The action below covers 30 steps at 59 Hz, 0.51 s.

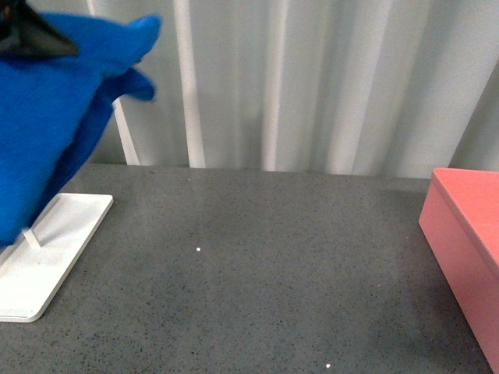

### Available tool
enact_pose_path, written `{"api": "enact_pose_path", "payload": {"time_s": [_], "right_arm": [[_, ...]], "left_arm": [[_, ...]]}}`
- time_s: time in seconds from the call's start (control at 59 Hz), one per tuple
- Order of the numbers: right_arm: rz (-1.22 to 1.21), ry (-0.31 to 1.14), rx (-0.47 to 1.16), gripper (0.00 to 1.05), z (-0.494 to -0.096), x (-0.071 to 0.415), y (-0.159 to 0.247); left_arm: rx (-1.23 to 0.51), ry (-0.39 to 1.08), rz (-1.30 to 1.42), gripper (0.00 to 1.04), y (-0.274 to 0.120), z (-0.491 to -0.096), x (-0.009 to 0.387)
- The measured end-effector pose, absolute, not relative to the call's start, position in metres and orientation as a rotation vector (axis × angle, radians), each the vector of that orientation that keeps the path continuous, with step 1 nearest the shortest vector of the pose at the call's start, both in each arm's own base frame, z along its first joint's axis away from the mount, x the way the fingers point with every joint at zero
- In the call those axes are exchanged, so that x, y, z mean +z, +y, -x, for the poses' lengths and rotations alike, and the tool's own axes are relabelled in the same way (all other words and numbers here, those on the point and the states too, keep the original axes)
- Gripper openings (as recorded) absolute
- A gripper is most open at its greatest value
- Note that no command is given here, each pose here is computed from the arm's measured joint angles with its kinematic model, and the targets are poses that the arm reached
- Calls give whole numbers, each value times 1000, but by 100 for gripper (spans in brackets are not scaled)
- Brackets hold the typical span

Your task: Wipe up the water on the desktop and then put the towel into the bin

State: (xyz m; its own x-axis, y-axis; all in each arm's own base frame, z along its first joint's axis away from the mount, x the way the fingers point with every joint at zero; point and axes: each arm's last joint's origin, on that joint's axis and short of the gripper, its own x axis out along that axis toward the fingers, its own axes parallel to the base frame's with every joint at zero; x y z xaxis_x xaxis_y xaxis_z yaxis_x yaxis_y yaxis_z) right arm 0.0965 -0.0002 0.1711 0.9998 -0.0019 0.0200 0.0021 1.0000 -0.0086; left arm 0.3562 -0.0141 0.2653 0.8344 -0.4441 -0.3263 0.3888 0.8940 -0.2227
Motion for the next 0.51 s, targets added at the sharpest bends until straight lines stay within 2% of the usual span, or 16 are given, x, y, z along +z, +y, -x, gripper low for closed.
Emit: {"api": "enact_pose_path", "payload": {"time_s": [0.135,0.254,0.39,0.508], "right_arm": [[9,-20,-2,98,-96,171,0],[9,-20,-2,98,-96,171,0],[9,-20,-2,98,-96,171,0],[9,-20,-2,98,-96,171,0]], "left_arm": [[-603,281,228,7,-67,-339,277],[-745,267,311,7,-116,-328,272],[-826,259,360,7,-146,-323,266],[-811,287,372,7,-157,-322,259]]}}
